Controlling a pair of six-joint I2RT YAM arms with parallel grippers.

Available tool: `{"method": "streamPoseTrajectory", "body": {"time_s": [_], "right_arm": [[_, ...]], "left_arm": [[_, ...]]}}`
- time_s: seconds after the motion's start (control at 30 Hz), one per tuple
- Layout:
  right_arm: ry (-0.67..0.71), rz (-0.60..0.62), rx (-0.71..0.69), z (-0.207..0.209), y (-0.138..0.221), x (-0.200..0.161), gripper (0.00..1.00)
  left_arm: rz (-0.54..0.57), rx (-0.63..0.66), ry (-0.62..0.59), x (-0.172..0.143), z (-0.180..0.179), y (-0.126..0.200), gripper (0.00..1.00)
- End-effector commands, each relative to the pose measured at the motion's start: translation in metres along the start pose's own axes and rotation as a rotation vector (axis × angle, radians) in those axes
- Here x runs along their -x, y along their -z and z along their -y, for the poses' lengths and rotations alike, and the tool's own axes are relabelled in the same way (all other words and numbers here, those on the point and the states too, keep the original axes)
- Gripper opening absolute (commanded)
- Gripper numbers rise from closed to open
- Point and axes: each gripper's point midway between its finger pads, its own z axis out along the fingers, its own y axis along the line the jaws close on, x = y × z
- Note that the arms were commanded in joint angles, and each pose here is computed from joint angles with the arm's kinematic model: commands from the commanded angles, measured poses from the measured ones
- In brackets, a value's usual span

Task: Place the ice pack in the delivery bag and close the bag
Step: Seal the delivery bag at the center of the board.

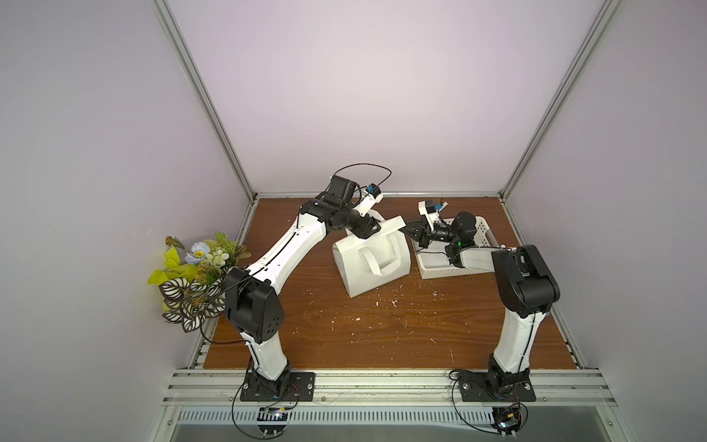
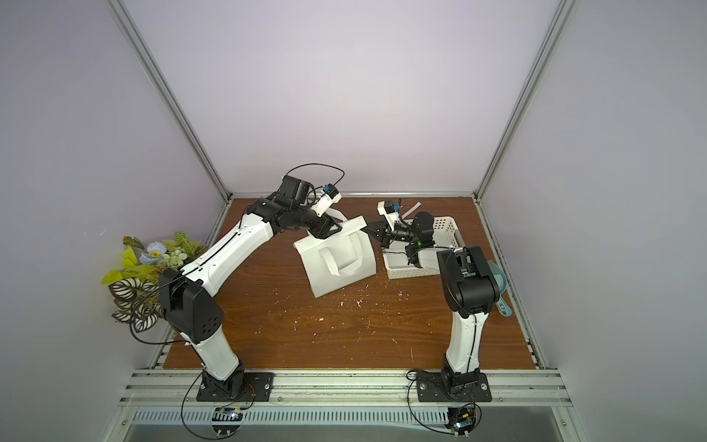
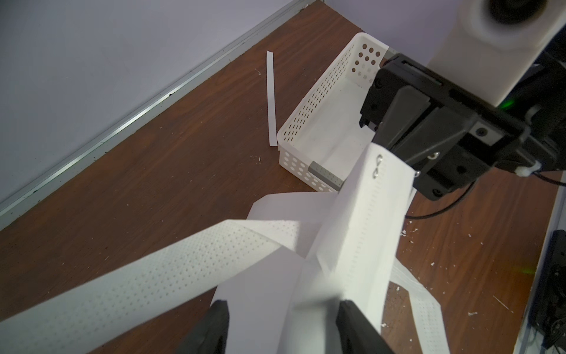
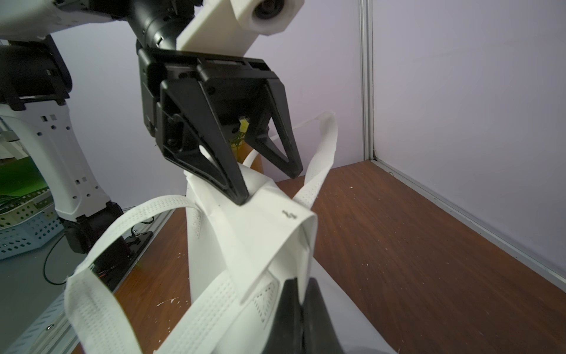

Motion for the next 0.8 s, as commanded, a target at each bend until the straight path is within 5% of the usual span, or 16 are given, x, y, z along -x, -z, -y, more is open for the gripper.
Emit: {"method": "streamPoseTrajectory", "body": {"time_s": [0.0, 0.47, 0.77], "right_arm": [[0.059, 0.012, 0.015, -0.01, -0.002, 0.019, 0.02], [0.061, 0.015, 0.017, -0.01, -0.003, 0.022, 0.02], [0.063, 0.017, 0.02, -0.013, -0.004, 0.024, 0.02]], "left_arm": [[-0.012, -0.007, -0.004, -0.007, 0.004, 0.018, 0.57], [-0.056, -0.071, 0.032, -0.029, 0.011, 0.006, 0.52], [-0.09, -0.013, 0.01, -0.028, 0.008, -0.01, 0.27]]}}
